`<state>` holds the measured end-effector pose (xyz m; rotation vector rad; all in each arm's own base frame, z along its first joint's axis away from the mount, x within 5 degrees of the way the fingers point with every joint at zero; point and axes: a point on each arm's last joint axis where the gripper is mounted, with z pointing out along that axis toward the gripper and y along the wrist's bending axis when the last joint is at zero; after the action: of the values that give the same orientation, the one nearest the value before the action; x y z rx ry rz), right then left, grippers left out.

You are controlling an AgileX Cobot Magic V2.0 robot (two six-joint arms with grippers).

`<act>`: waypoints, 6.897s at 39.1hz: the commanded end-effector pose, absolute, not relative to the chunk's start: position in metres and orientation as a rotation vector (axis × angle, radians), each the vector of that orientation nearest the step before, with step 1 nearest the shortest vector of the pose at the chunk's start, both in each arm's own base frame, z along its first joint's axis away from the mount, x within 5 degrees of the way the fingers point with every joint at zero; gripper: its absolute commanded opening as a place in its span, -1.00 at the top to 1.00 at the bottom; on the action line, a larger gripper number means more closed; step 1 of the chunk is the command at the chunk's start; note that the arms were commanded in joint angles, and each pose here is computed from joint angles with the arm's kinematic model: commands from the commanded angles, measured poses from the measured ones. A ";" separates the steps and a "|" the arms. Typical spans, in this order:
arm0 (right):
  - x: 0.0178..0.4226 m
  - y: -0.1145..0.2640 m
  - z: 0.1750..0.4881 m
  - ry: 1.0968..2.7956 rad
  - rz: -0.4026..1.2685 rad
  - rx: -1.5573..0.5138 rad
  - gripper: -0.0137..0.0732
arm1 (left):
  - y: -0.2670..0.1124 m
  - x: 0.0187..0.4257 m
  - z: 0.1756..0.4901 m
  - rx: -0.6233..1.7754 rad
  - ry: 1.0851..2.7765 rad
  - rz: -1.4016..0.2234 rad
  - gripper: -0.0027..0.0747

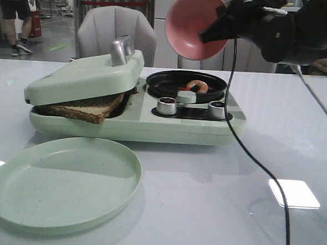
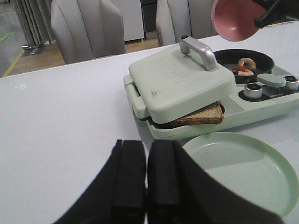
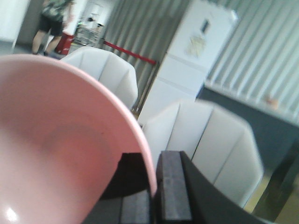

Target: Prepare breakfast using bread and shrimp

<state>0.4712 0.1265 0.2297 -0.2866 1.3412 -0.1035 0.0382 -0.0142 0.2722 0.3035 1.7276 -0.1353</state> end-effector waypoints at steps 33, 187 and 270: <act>0.369 0.069 0.378 2.038 0.347 -0.039 0.36 | -0.014 0.038 0.288 0.271 1.634 -0.159 0.64; 0.046 0.022 0.278 1.448 0.422 -0.233 0.28 | -0.014 0.038 0.288 0.271 1.634 -0.159 0.64; 0.047 0.022 0.278 1.448 0.422 -0.233 0.28 | -0.007 0.055 0.208 0.052 1.460 -0.140 0.64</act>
<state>0.0467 0.0243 0.2631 -0.2588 1.5331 0.4312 0.0559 -0.0066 0.2074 0.0669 1.5305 -0.1197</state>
